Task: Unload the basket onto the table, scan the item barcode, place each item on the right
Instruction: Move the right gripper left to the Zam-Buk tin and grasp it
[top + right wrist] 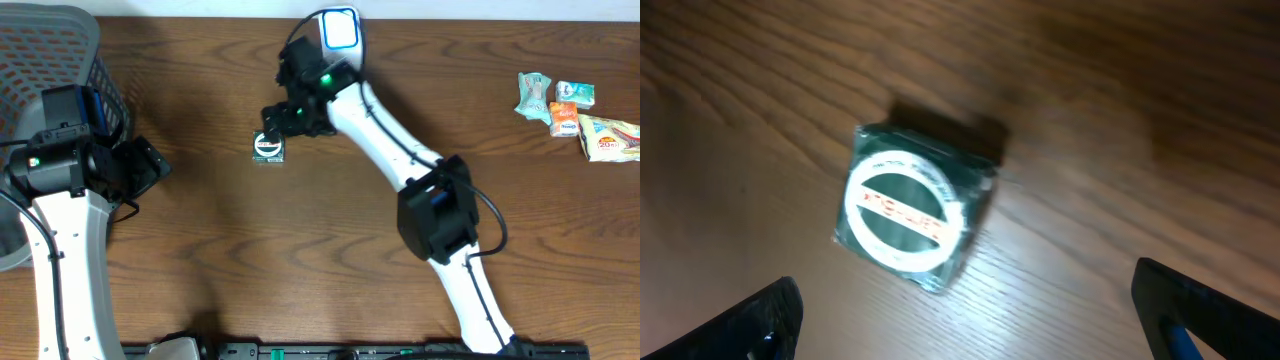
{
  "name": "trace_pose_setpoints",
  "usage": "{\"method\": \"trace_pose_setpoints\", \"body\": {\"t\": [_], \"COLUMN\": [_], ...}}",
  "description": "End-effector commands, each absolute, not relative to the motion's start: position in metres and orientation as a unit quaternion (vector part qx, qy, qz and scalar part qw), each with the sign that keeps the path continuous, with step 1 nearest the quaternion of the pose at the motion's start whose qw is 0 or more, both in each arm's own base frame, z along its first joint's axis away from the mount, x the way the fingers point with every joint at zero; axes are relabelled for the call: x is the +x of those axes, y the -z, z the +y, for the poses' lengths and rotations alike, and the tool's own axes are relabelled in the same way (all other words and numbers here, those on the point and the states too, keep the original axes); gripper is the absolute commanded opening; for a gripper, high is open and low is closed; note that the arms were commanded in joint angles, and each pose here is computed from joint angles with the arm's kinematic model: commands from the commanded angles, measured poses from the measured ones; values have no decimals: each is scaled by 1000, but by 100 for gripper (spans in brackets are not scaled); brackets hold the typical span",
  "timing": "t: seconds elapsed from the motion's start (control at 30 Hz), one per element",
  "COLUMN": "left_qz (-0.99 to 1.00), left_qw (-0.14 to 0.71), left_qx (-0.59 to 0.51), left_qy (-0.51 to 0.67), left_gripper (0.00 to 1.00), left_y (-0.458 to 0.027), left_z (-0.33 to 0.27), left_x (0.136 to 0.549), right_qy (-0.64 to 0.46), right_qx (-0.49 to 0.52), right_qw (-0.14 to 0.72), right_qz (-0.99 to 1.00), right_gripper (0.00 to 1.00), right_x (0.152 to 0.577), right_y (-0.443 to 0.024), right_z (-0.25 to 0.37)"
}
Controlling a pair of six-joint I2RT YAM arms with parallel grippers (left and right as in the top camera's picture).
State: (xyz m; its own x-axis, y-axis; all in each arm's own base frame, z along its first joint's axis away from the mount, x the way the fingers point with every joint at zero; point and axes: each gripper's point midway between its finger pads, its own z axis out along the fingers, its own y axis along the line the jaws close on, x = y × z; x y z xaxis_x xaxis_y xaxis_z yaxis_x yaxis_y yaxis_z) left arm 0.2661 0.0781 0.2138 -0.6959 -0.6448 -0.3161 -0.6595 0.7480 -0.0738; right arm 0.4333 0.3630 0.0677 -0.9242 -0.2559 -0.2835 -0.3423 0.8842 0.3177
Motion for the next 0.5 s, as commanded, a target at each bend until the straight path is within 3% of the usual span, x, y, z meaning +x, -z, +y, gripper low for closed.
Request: {"method": "trace_pose_setpoints", "body": {"t": [0.0,0.47], "left_qz": [918,918], "left_qw": [163,163], "left_qx": [-360,-360], "left_qy": [-31,-31], "left_gripper": [98,98], "left_y": [-214,-214], "left_z": [81,81], "left_x": [263,263], "right_qy": [-142,-51], "right_qx": [-118,-99], "right_qw": [146,236], "right_qz": [972,965], "right_gripper": [99,99], "right_x": [431,424], "right_y": [-65,-54], "right_z": [370,388]}}
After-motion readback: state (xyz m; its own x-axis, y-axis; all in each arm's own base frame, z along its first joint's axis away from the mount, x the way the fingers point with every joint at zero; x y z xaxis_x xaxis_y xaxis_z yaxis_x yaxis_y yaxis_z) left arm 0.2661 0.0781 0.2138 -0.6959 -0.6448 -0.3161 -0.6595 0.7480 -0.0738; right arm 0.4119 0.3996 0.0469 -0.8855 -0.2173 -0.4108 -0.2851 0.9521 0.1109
